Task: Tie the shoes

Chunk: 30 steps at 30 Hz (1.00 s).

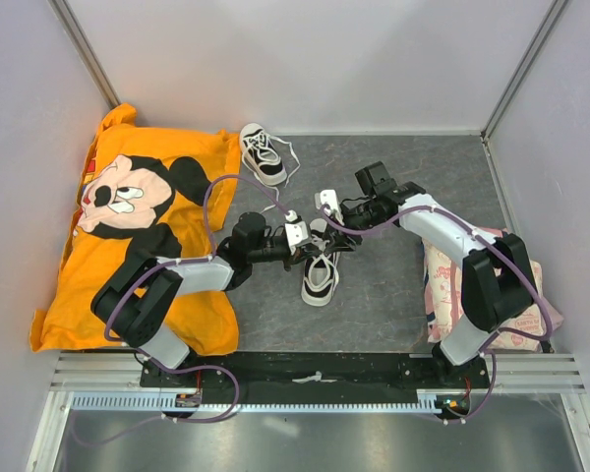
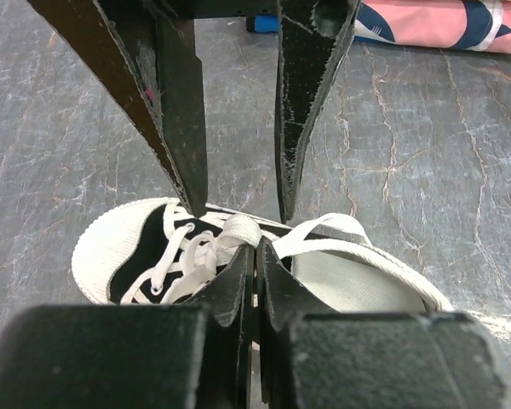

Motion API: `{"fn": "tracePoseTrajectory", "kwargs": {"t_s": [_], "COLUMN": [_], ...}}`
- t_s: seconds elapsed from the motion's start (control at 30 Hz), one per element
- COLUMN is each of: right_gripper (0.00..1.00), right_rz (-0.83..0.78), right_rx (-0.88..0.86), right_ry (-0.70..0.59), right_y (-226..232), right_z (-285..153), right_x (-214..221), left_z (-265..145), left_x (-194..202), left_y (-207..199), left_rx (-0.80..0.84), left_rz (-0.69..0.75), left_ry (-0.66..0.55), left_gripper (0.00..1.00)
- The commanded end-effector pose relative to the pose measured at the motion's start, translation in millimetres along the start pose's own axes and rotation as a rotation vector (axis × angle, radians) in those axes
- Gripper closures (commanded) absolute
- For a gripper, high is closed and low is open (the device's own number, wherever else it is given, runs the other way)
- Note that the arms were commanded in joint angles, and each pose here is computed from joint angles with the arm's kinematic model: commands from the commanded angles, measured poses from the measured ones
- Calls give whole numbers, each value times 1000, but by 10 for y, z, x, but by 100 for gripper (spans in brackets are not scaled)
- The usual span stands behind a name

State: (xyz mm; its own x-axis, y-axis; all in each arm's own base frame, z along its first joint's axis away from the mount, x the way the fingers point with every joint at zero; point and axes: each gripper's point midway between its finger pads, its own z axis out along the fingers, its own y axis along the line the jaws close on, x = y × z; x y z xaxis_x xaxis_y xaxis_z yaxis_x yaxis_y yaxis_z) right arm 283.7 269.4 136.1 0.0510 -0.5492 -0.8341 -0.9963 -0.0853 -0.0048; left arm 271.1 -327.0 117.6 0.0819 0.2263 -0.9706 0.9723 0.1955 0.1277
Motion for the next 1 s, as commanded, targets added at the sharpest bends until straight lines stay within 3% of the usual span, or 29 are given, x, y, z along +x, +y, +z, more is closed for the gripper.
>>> {"fn": "tracePoseTrajectory", "kwargs": {"t_s": [0.0, 0.27, 0.47, 0.6, 0.8, 0.97], "right_gripper": [54, 57, 73, 100, 100, 100], "right_rz": [-64, -49, -42, -24, 54, 120], "right_rx": [-54, -78, -74, -72, -33, -15], "right_ry": [-41, -44, -37, -41, -81, -118], "right_y": [26, 53, 50, 39, -15, -24], "right_z": [18, 82, 84, 88, 106, 124], "right_x": [-172, -204, -205, -210, -208, -241], "left_z": [51, 56, 48, 34, -42, -84], "left_x": [-131, -103, -92, -83, -109, -150], "left_y": [67, 45, 30, 34, 73, 73], "left_rx": [21, 38, 48, 48, 19, -16], "left_rz": [64, 72, 78, 71, 6, -46], "left_ry": [-29, -20, -15, -12, -30, -61], "left_gripper": [94, 94, 94, 92, 64, 59]}}
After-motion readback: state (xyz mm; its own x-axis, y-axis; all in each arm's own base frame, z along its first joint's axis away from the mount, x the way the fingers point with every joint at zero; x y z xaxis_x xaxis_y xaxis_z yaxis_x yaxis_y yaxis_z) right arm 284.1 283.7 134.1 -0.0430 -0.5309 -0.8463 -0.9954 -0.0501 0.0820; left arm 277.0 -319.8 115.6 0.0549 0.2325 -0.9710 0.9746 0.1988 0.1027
